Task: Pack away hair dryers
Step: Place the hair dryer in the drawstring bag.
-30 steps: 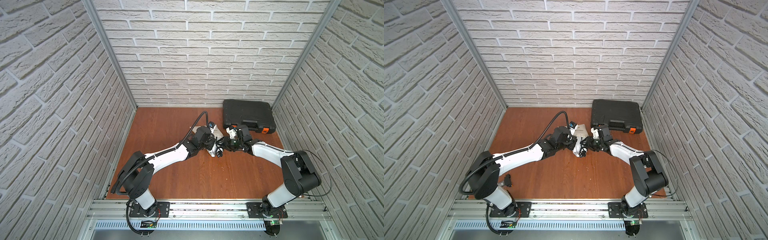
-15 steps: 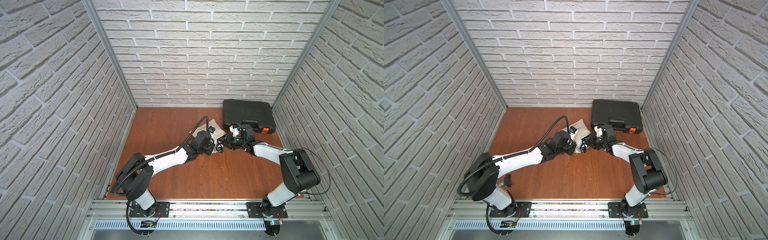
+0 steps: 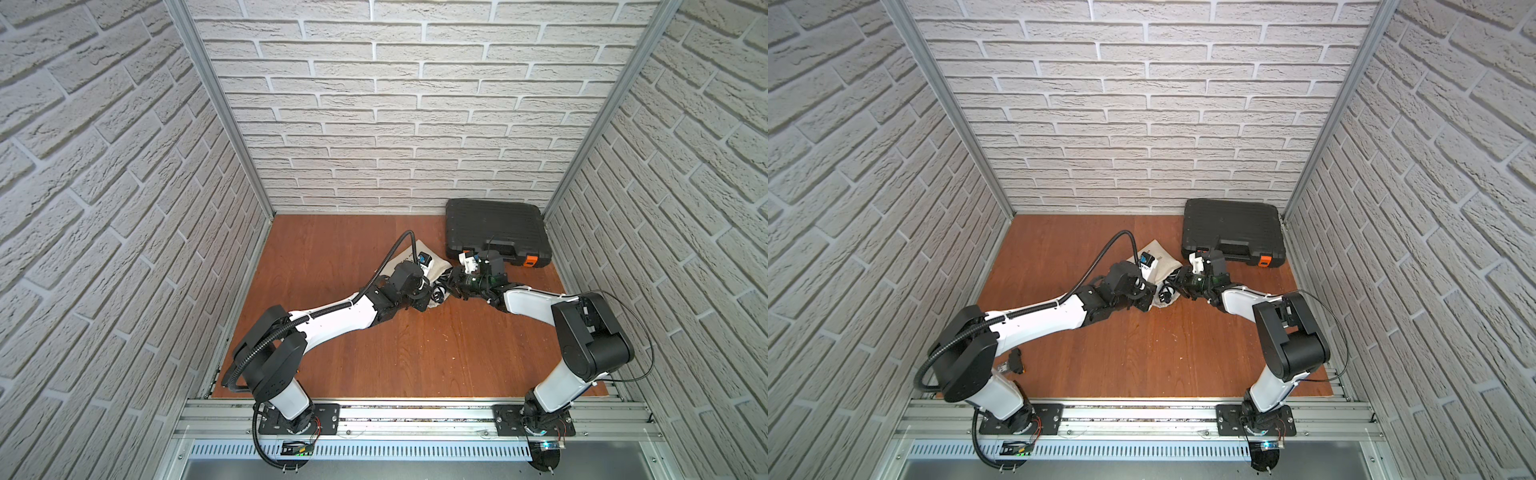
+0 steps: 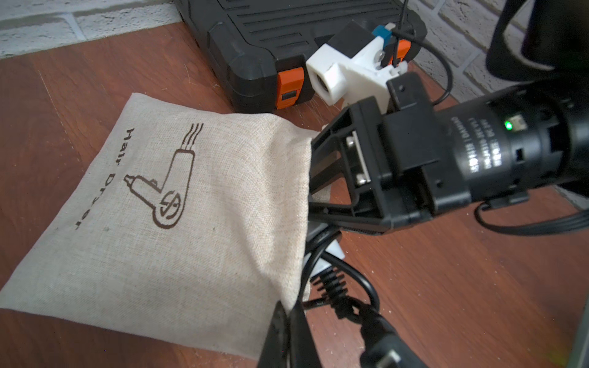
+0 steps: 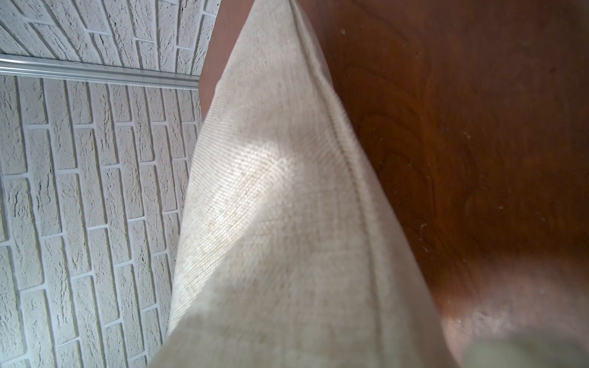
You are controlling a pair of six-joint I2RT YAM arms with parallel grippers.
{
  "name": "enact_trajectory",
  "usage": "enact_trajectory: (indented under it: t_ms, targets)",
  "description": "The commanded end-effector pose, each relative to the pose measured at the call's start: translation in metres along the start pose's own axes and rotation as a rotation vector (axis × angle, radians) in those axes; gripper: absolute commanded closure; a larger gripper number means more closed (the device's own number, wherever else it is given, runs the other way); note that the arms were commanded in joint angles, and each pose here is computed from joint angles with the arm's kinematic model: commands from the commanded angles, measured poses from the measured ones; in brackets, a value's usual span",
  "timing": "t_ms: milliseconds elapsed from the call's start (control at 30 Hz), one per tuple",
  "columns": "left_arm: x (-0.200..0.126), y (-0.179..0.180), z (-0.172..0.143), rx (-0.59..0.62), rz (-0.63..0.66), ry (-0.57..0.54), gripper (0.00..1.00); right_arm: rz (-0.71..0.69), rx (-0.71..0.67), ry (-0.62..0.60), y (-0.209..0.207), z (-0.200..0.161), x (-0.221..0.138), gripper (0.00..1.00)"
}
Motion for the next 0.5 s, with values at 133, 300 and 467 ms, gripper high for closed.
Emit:
enact_trajectory:
  t_ms: [133, 300, 467]
  targets:
    - [-0.021, 0.007, 0.033, -0.074, -0.068, -0.153, 1.00, -0.029, -0.189, -0.069, 0.026, 0.004, -0.013, 0.97]
    - [-0.021, 0.011, 0.044, -0.083, -0.088, -0.188, 1.00, -0.074, -0.356, 0.052, 0.044, -0.018, 0.001, 0.97]
    - [-0.023, 0.012, 0.053, -0.066, -0.117, -0.215, 1.00, -0.059, -0.397, 0.138, 0.044, -0.025, 0.006, 0.97]
Point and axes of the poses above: each gripper's point midway between its finger pads, its own x axis out along the fingers, its own y axis along the line the jaws close on, z = x × y, the point moved 9 cm from there along -x, back along the fingers, and after that the axes turned 10 degrees about x, right-handed, at the moved point
